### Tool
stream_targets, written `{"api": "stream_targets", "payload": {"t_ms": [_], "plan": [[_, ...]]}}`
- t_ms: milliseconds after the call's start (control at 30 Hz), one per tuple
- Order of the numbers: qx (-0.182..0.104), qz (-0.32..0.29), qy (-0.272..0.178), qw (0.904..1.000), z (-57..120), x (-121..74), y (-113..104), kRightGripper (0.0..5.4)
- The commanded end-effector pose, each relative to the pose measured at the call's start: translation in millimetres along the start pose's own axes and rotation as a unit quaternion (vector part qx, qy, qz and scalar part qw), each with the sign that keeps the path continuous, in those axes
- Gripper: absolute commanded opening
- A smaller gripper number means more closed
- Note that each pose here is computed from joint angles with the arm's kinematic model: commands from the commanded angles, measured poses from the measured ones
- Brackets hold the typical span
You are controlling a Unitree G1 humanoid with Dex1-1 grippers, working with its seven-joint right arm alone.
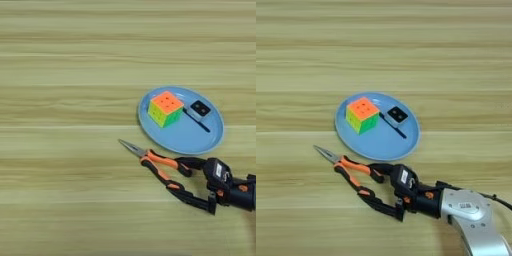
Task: Move the objects on the table
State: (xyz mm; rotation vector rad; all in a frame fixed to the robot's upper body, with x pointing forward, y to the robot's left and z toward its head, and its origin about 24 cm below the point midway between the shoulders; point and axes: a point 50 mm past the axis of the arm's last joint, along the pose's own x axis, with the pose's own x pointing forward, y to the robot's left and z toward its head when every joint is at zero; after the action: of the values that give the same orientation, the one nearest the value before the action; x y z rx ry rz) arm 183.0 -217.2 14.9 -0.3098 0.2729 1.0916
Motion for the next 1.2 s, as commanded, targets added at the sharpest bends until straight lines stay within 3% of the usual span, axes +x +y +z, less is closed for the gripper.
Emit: {"api": "stream_targets", "payload": {"t_ms": [33, 567, 1200], "plan": [[-0.026, -0.020, 0.006, 0.9994, 8.6, -3.6, -12, 3.50], [-0.030, -0.018, -0.020, 0.9992, 17.3, -5.1, -15, 3.49], [0.015, 0.016, -0.100, 0.9947, 40.5, -11.0, -11, 3.49]]}}
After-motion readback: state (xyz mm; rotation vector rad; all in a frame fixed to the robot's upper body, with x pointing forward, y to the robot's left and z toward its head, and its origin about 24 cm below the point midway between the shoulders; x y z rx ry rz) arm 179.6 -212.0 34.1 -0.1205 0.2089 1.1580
